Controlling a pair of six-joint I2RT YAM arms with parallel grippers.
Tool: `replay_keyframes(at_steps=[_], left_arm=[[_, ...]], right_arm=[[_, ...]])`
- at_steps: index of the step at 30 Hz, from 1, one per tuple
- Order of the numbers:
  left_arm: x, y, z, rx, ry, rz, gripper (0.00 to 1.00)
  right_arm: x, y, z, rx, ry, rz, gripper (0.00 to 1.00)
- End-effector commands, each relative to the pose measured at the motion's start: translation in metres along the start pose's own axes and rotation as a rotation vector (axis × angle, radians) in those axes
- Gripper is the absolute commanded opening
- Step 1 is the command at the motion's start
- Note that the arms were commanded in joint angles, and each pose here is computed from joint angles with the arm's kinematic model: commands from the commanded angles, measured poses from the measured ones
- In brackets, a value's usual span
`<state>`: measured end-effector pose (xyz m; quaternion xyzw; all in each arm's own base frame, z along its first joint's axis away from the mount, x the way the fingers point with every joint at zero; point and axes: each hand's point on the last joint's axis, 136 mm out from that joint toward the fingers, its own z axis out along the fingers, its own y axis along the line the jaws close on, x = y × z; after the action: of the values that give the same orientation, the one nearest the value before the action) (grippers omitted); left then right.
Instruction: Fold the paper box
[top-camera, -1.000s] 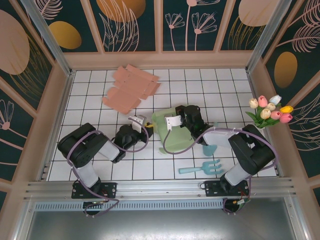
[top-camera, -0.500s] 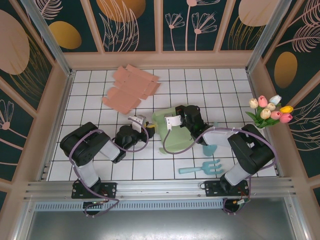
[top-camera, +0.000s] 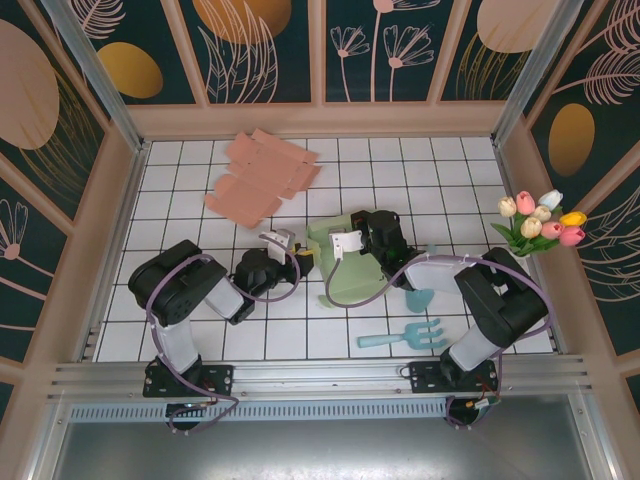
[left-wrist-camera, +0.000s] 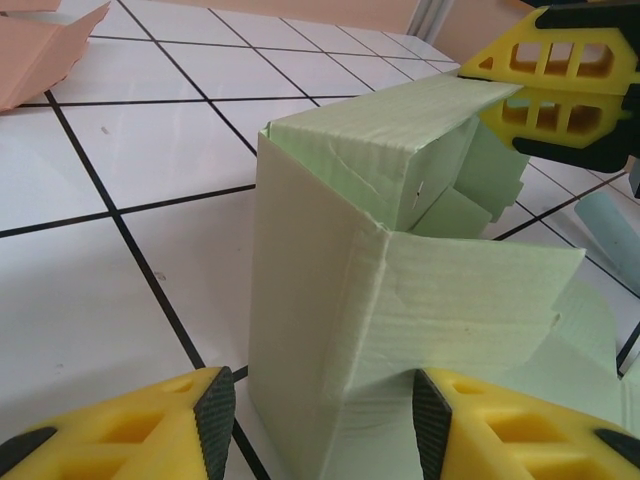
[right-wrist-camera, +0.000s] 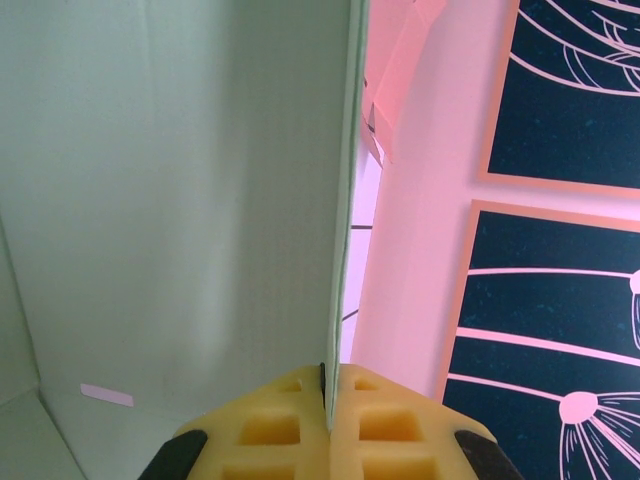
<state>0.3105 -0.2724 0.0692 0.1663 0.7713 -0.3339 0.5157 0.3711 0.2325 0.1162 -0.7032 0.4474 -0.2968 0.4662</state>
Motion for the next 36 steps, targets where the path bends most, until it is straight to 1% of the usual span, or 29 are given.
replay_keyframes(at_steps=[1, 10, 18, 23, 29, 32, 36], left_arm=[[-0.015, -0.008, 0.007, 0.041, -0.050, -0.012, 0.53], [-0.022, -0.002, 0.022, 0.011, -0.073, -0.065, 0.55], [-0.016, 0.010, 0.031, -0.046, -0.080, -0.101, 0.55], [-0.009, 0.007, 0.037, -0.075, -0.071, -0.072, 0.55], [-0.016, 0.011, 0.037, -0.153, -0.099, -0.021, 0.54], [-0.018, 0.009, 0.038, -0.179, -0.111, 0.008, 0.52], [-0.015, 0.009, 0.046, -0.219, -0.097, 0.045, 0.50]], right_arm=[[-0.003, 0.021, 0.003, -0.076, -0.007, -0.013, 0.00], [-0.006, 0.027, 0.003, -0.099, -0.016, -0.011, 0.00], [-0.007, 0.030, 0.004, -0.119, -0.017, -0.007, 0.00], [-0.007, 0.033, 0.005, -0.130, -0.011, -0.003, 0.00], [-0.006, 0.045, 0.005, -0.161, 0.006, -0.032, 0.00], [-0.007, 0.047, 0.006, -0.132, 0.012, -0.063, 0.00], [-0.013, 0.047, 0.005, -0.121, 0.010, -0.077, 0.00]])
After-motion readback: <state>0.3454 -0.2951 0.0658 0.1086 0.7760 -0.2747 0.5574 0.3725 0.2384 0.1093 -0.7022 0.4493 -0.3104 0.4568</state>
